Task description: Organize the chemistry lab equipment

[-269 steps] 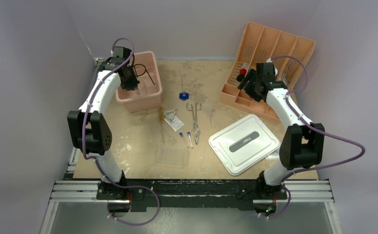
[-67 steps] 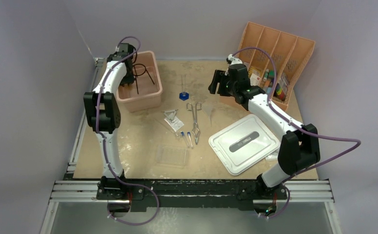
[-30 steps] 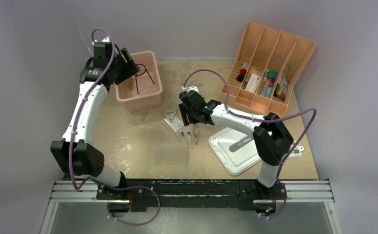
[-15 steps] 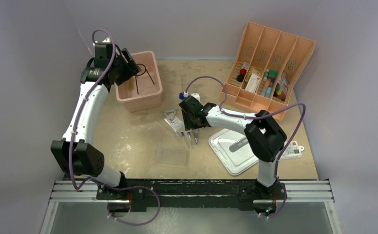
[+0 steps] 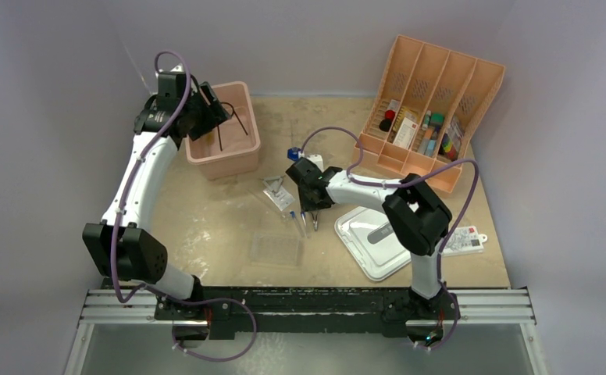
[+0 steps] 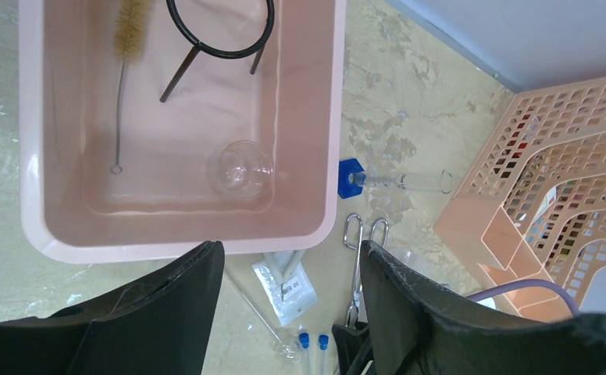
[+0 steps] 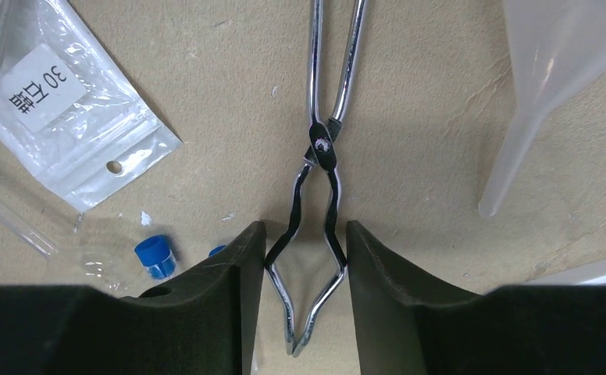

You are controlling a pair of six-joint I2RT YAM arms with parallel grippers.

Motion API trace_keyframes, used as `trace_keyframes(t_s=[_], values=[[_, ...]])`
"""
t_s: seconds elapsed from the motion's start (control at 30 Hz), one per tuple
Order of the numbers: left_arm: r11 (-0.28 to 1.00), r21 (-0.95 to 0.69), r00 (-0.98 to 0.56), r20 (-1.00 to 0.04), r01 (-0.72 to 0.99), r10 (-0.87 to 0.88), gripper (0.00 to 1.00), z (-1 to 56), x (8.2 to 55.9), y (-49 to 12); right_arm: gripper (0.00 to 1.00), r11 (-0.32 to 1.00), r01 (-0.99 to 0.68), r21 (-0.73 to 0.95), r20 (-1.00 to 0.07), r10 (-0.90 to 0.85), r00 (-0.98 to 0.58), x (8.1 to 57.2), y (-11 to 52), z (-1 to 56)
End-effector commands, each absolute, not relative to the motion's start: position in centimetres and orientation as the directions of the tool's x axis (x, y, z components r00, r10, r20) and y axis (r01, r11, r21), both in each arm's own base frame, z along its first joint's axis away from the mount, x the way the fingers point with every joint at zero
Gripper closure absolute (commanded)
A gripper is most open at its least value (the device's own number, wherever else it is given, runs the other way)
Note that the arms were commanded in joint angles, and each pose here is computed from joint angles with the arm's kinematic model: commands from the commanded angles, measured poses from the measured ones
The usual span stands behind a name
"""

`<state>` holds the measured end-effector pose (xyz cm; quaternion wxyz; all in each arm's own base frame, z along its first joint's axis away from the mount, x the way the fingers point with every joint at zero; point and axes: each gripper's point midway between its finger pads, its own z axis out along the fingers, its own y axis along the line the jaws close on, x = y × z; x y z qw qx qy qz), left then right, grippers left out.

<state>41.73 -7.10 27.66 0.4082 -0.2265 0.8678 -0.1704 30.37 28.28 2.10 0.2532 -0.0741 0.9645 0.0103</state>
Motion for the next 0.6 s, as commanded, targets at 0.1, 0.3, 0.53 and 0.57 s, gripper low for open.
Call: trace_keyframes(t_s=[0.1,0.3,0.53,0.57], values=[[0.842,-0.493,-0.538,-0.659,-0.218,-0.525,0.36,29.1,41.7,-7.5,0.56,0.993,-0.109,-0.034,-0.519,-0.111,-0.848,31.7,28.0,1.8],[0.862,-0.465,-0.554,-0.672,-0.201,-0.492,0.36,28.2,41.2,-8.1,0.50,0.989,-0.140,-0.042,-0.532,-0.140,-0.835,32.3,28.0,1.5],[0.859,-0.474,-0.550,-0.673,-0.192,-0.494,0.36,27.6,40.7,-8.9,0.49,0.989,-0.138,-0.049,-0.534,-0.143,-0.834,32.4,28.0,1.5],[0.860,-0.474,-0.553,-0.672,-0.190,-0.492,0.36,27.6,40.6,-9.1,0.52,0.989,-0.138,-0.050,-0.538,-0.143,-0.831,32.5,28.0,1.6]])
